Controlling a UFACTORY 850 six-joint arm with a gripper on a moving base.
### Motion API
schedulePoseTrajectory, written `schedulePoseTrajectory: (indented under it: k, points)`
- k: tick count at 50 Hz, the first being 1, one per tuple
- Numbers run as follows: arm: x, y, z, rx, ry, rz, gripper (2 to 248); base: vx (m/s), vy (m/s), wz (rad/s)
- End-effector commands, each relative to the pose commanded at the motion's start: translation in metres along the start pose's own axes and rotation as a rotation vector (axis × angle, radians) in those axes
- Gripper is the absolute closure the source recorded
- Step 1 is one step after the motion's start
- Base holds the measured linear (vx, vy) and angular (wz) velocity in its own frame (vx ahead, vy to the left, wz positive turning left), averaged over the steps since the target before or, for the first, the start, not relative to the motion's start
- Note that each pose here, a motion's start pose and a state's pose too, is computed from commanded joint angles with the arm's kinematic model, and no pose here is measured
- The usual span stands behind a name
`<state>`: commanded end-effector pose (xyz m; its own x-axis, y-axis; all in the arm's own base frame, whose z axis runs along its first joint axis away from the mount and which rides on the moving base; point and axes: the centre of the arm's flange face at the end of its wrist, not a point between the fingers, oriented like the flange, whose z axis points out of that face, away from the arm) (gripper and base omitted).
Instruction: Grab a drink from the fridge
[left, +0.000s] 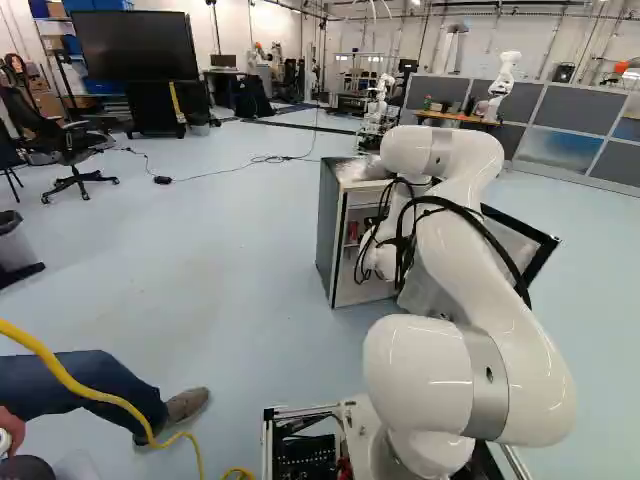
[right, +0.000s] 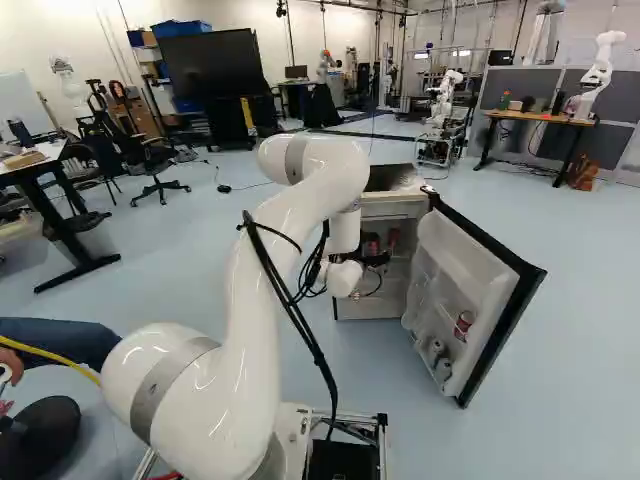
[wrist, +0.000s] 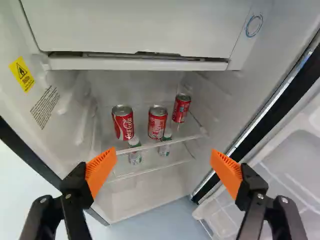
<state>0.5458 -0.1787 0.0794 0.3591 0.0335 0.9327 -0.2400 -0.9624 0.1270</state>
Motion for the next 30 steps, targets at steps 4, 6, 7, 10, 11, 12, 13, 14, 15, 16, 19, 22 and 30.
schedulePoseTrajectory:
  k: [4,6,7,10,11,12,13,14,15,16,19,22,30]
  points:
    - [0.000,-0.001,0.005,-0.004,-0.001,0.001,3,0.000,0.000,0.000]
    - [-0.001,-0.001,0.007,-0.006,-0.001,0.002,3,0.000,0.000,0.000]
    - [-0.001,-0.001,0.009,-0.007,-0.002,0.002,3,0.000,0.000,0.000]
    - [-0.001,-0.002,0.012,-0.010,-0.003,0.003,3,0.000,0.000,0.000]
    - [-0.001,-0.002,0.014,-0.011,-0.004,0.003,3,0.000,0.000,0.000]
    - [-0.001,-0.002,0.015,-0.012,-0.005,0.004,3,0.000,0.000,0.000]
    - [-0.001,-0.002,0.016,-0.012,-0.006,0.004,3,0.000,0.000,0.000]
    - [-0.002,-0.002,0.017,-0.013,-0.007,0.004,3,0.000,0.000,0.000]
    - [-0.002,-0.003,0.018,-0.014,-0.008,0.005,3,0.000,0.000,0.000]
    - [-0.002,-0.003,0.020,-0.015,-0.009,0.005,3,0.000,0.000,0.000]
    - [-0.002,-0.003,0.023,-0.018,-0.012,0.006,3,0.000,0.000,0.000]
    - [-0.003,-0.004,0.027,-0.020,-0.015,0.007,3,0.000,0.000,0.000]
    - [-0.004,-0.005,0.037,-0.027,-0.024,0.011,3,0.000,0.000,0.000]
